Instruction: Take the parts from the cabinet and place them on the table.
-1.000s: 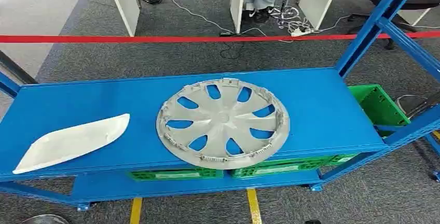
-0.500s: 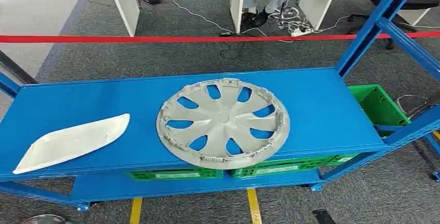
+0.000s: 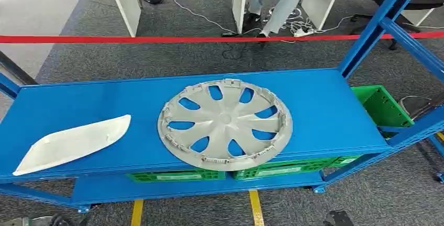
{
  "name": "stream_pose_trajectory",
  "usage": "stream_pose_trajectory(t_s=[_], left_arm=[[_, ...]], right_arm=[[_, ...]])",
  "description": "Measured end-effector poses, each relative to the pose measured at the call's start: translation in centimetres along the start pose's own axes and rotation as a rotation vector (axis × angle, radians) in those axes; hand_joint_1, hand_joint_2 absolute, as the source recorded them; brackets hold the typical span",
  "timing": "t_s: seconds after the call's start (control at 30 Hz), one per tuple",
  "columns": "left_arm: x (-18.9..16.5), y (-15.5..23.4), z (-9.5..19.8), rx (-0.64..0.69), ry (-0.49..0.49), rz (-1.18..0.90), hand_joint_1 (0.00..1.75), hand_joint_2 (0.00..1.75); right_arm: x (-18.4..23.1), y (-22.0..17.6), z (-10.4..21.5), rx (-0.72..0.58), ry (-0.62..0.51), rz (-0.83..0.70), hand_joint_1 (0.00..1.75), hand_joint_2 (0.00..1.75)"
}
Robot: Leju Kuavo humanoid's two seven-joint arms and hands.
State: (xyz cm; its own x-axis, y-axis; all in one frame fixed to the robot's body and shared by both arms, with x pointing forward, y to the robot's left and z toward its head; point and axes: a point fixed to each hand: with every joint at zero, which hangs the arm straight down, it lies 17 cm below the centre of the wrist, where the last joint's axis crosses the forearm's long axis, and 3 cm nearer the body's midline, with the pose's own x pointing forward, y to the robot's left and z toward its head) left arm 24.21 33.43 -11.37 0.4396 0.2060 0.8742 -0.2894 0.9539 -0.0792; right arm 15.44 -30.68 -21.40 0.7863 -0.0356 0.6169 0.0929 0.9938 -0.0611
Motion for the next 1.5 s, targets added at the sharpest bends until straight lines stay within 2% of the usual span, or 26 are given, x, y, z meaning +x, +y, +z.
stream_pose_trajectory(t_s=[0.3, 0.5, 0.63, 0.9, 1.17, 1.33, 1.5], left_arm=[[10.4, 2.2, -0.6, 0.055, -0.280, -0.258, 0.00, 1.75], [17.2, 1.1, 0.1, 0.052, -0.472, -0.433, 0.00, 1.75], [21.8, -1.1, 1.2, 0.025, -0.623, -0.540, 0.00, 1.75], [29.0, -6.7, 5.4, -0.055, -0.936, -0.688, 0.00, 1.75], [33.4, -12.9, 12.1, -0.196, -1.250, -0.779, 0.00, 1.75], [34.1, -15.5, 15.6, -0.278, -1.356, -0.824, 0.00, 1.75], [33.0, -15.8, 14.9, -0.307, -1.261, -0.886, 0.00, 1.75]], right_arm=[[-0.6, -1.5, 0.4, -0.041, 0.009, 0.023, 0.00, 1.75], [-1.0, -2.3, 0.5, -0.065, 0.017, 0.041, 0.00, 1.75], [-1.0, -2.7, 0.4, -0.079, 0.019, 0.056, 0.00, 1.75], [-1.6, -3.4, 0.4, -0.100, 0.032, 0.091, 0.00, 1.75], [-2.2, -3.5, 0.2, -0.105, 0.047, 0.121, 0.00, 1.75], [-2.8, -3.4, 0.3, -0.110, 0.061, 0.130, 0.00, 1.75], [-3.2, -3.3, 0.5, -0.112, 0.073, 0.126, 0.00, 1.75]])
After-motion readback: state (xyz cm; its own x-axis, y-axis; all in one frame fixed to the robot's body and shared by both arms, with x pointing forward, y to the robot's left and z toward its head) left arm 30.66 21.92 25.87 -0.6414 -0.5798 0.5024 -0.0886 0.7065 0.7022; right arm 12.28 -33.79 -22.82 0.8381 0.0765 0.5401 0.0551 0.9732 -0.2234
